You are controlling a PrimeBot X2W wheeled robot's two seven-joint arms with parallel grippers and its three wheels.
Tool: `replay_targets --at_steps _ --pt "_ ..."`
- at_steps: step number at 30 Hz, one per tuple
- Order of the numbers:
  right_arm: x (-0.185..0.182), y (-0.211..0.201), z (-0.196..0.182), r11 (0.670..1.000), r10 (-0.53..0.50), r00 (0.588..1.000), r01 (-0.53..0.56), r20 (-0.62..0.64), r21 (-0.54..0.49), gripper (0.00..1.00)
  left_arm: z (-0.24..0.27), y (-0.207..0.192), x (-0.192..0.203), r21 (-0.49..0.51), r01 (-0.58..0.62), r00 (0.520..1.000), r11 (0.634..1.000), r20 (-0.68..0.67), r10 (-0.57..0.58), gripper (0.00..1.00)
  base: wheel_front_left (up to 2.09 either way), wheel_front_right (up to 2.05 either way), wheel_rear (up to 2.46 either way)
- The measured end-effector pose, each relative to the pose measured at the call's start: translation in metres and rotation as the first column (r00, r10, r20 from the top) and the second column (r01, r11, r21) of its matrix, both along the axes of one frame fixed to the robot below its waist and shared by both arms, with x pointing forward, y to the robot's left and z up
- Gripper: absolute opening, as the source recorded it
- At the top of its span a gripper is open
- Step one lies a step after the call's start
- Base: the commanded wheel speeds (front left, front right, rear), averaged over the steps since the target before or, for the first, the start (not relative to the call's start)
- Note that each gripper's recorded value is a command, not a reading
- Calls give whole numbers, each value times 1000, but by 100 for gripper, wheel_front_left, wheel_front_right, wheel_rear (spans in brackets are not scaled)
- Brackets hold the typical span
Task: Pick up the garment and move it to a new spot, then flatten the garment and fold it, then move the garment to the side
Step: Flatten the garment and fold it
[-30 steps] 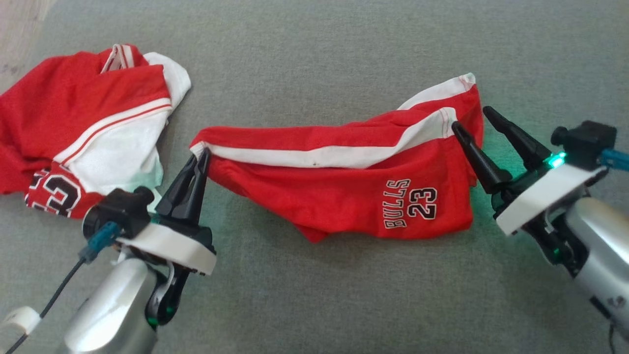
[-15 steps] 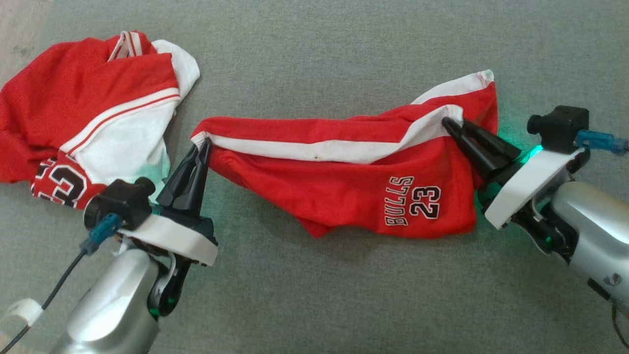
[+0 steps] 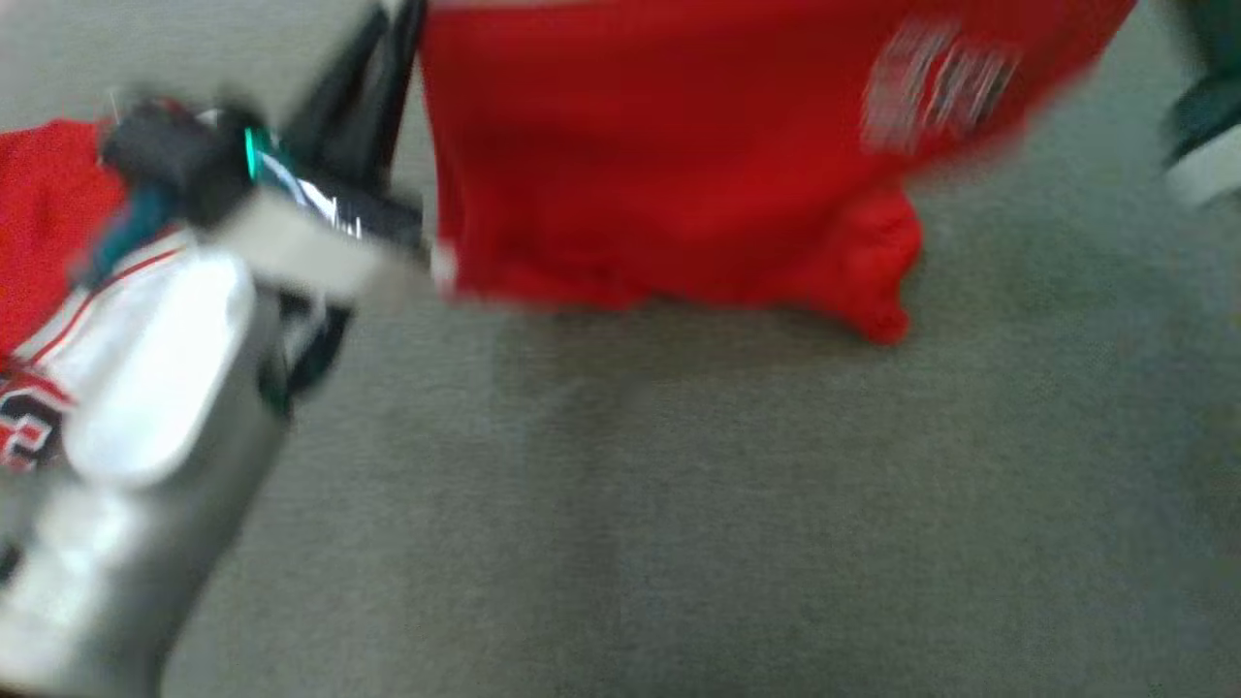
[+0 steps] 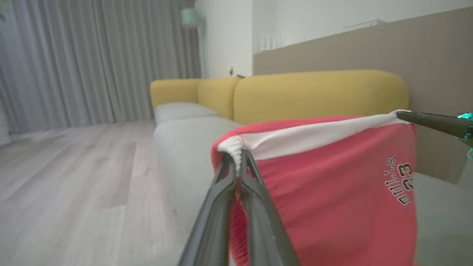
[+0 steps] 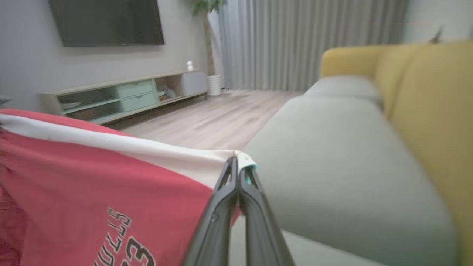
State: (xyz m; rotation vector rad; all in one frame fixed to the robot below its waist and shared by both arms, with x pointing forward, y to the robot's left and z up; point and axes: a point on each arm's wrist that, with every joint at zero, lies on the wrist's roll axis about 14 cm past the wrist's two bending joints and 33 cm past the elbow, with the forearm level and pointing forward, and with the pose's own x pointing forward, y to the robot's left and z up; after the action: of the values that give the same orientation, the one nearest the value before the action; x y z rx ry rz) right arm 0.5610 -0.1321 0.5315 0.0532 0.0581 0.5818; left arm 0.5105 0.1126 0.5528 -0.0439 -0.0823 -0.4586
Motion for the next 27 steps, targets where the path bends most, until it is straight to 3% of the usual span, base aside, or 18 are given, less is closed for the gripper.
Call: replay_targets --at_steps 4,9,13,16,20,24,27 --pt "33 -52 76 991 -124 968 134 217 -28 0 69 -42 47 34 97 980 995 168 -102 0 0 0 0" --pt "47 -107 174 959 -250 846 284 471 -3 0 146 -90 88 31 165 914 986 370 -165 0 0 0 0" --pt "42 -130 203 937 -284 783 348 553 -12 0 169 -115 104 -2 215 879 977 436 -193 0 0 0 0" --pt "36 -135 198 933 -280 781 357 558 -31 0 144 -123 112 -10 227 894 974 398 -204 0 0 0 0" --pt "23 -130 147 941 -270 846 334 460 -62 0 71 -126 100 12 242 937 970 257 -237 0 0 0 0" --pt "-4 -121 70 953 -260 922 293 287 -78 0 -21 -120 59 17 254 966 967 48 -254 0 0 0 0" --pt "-36 -123 25 952 -284 943 299 173 -65 0 -64 -117 13 -11 259 964 966 -59 -259 0 0 0 0"
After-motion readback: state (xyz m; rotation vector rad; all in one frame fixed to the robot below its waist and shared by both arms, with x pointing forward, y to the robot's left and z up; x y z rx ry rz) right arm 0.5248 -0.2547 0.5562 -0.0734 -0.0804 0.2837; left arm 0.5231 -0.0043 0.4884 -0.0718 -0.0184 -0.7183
